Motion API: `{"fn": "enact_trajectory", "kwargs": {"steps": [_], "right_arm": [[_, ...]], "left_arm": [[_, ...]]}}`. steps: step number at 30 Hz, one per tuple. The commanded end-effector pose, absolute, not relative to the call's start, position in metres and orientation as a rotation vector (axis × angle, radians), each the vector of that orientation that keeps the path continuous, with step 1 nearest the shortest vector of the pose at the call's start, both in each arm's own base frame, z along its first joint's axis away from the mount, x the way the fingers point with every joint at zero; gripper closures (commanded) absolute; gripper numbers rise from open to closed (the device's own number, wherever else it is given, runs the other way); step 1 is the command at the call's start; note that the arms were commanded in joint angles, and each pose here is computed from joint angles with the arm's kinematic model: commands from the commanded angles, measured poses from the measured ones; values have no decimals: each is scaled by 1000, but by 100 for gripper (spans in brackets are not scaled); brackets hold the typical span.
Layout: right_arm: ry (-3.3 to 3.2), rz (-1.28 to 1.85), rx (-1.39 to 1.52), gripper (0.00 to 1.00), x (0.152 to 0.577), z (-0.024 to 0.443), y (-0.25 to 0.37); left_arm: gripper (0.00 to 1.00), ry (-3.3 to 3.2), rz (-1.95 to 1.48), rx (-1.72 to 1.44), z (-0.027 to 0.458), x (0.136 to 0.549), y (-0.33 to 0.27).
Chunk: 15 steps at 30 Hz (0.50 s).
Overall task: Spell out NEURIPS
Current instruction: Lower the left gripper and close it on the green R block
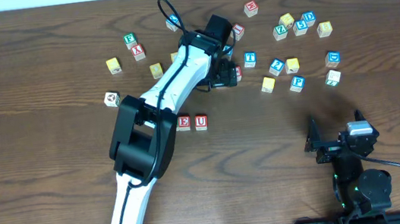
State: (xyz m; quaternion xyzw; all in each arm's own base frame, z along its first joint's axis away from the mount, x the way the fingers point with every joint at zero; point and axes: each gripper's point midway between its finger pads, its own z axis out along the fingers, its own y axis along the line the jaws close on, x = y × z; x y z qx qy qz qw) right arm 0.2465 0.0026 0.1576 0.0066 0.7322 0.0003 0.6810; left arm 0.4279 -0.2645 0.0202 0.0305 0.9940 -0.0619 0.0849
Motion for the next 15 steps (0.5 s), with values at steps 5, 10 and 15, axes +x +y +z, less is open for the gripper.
{"fn": "enact_trajectory", "kwargs": {"steps": [5,10,15], "right_arm": [[1647,-9,12,1,246,156,1],[1647,-9,12,1,246,156,1],[1647,-9,12,1,246,156,1]], "left_arm": [[4,2980,-153,86,5,430,-264],[13,2966,-164,86,6,433,-266],[15,2945,-180,85,7,438,-269]]}}
